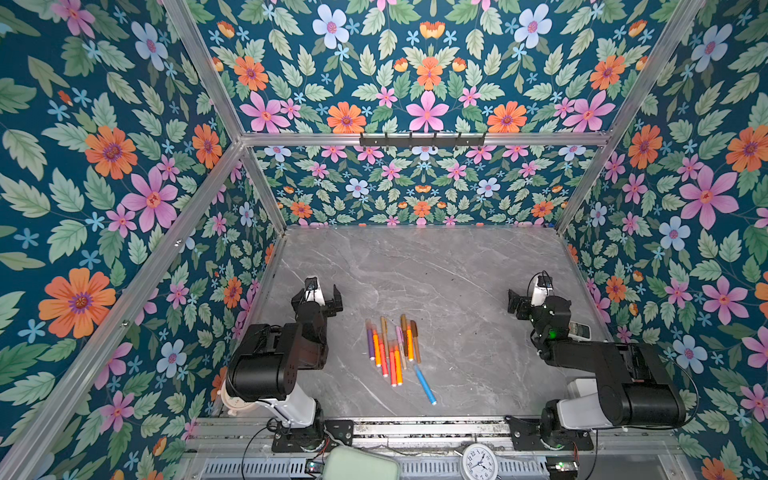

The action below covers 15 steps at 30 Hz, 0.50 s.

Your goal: Open the pen caps

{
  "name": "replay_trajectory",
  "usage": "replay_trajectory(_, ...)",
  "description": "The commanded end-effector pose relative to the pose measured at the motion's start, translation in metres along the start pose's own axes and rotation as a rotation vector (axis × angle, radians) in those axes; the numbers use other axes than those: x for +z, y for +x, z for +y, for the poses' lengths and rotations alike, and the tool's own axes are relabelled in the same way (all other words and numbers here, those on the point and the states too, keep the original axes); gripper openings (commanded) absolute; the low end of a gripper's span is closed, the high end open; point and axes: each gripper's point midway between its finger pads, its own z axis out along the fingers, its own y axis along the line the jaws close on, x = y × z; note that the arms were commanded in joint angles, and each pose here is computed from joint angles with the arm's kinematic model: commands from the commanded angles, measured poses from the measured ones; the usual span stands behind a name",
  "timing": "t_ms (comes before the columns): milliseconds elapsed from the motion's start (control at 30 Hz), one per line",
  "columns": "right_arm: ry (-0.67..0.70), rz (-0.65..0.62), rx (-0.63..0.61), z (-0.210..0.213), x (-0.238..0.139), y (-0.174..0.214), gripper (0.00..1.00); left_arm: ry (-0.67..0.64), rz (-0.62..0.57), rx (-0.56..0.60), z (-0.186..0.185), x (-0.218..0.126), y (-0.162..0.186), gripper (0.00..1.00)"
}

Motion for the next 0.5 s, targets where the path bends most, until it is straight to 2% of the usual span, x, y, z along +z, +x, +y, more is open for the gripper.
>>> replay_trajectory(0, 0.035, -0.056, -0.035, 0.004, -0.004, -0.015, 0.99, -0.082, -0.033, -0.008, 0.011, -0.005, -0.013, 1.00)
replay_trajectory(67, 0.065, -0.009, -0.138, 0.031, -0.027, -0.036, 0.99, -0.104, -0.078, 0.050, 0.000, -0.023, -0.044, 1.00)
replay_trajectory(100, 0.028, -0.022, -0.094, 0.042, -0.038, -0.056, 0.99, -0.107, -0.118, 0.052, -0.008, -0.035, -0.062, 1.00)
replay_trajectory(133, -0.045, -0.039, 0.037, 0.054, -0.052, -0.075, 0.99, -0.077, -0.171, -0.001, -0.019, -0.048, -0.085, 1.00)
replay_trajectory(200, -0.052, -0.047, 0.321, 0.053, -0.075, -0.090, 0.99, 0.081, -0.151, -0.153, -0.050, -0.060, -0.106, 1.00)
replay_trajectory(233, -0.059, -0.041, 0.427, 0.052, -0.084, -0.091, 0.99, 0.158, -0.110, -0.221, -0.069, -0.063, -0.109, 1.00)
replay_trajectory(267, -0.103, -0.036, 0.463, 0.059, -0.090, -0.091, 0.99, 0.238, -0.065, -0.240, -0.093, -0.066, -0.105, 1.00)
replay_trajectory(333, -0.278, 0.036, 0.480, 0.090, -0.100, -0.087, 0.99, 0.363, -0.017, -0.193, -0.138, -0.080, -0.091, 1.00)
replay_trajectory(400, -0.393, 0.182, 0.462, 0.123, -0.107, -0.068, 0.99, 0.469, -0.001, -0.149, -0.167, -0.100, -0.077, 1.00)
replay_trajectory(467, -0.473, 0.339, 0.317, 0.165, -0.120, -0.037, 0.99, 0.552, -0.013, -0.151, -0.176, -0.117, -0.068, 1.00)
